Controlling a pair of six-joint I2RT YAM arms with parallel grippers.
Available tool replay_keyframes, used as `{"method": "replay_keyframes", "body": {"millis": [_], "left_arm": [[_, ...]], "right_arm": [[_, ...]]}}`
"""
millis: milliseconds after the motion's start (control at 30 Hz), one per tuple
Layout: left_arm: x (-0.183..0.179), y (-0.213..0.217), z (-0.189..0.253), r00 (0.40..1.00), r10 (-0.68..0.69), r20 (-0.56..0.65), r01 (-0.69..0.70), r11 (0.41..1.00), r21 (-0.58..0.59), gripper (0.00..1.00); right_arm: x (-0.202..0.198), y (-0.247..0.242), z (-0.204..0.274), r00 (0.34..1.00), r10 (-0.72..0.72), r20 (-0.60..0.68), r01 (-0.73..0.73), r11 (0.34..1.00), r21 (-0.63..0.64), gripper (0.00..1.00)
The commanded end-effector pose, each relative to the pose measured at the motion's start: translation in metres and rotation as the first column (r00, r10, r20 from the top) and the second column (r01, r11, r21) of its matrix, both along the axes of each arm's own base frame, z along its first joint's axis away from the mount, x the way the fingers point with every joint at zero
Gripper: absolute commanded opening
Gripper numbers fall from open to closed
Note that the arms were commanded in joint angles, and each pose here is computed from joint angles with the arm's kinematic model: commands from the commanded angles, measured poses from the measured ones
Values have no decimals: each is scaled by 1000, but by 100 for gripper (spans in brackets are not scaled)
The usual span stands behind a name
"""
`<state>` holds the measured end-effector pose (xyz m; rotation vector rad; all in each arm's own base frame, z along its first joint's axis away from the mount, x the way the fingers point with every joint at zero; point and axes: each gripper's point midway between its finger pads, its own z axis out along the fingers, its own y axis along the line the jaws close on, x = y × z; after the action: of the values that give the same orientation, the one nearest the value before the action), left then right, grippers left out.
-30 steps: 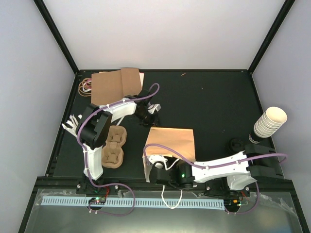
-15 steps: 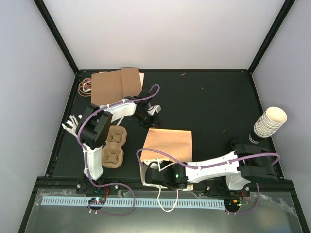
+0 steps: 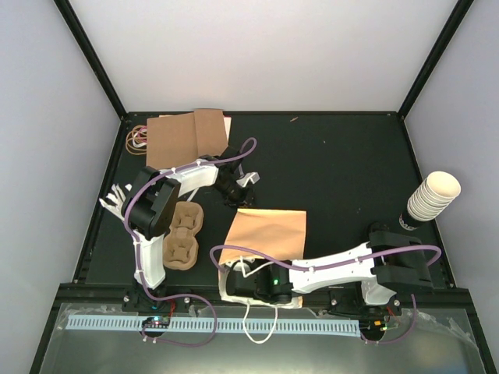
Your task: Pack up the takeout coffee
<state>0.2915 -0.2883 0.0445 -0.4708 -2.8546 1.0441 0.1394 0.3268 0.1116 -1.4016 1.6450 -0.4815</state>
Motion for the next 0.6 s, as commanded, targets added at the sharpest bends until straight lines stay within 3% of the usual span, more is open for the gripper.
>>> {"method": "replay_keyframes", "body": {"millis": [0, 233, 567], "left_arm": [[-41, 0, -4, 983, -67, -172, 64, 998, -24, 25], [-52, -2, 7, 965, -67, -252, 57, 997, -45, 25], [-71, -2, 21, 936, -94, -339, 65, 993, -97, 27]], "right_arm": [[15, -4, 13, 995, -10, 96, 18, 996, -90, 58], [11, -1, 5, 996, 59, 66, -46, 982, -185, 57], [13, 4, 10, 992, 84, 97, -66, 983, -173, 58]]}}
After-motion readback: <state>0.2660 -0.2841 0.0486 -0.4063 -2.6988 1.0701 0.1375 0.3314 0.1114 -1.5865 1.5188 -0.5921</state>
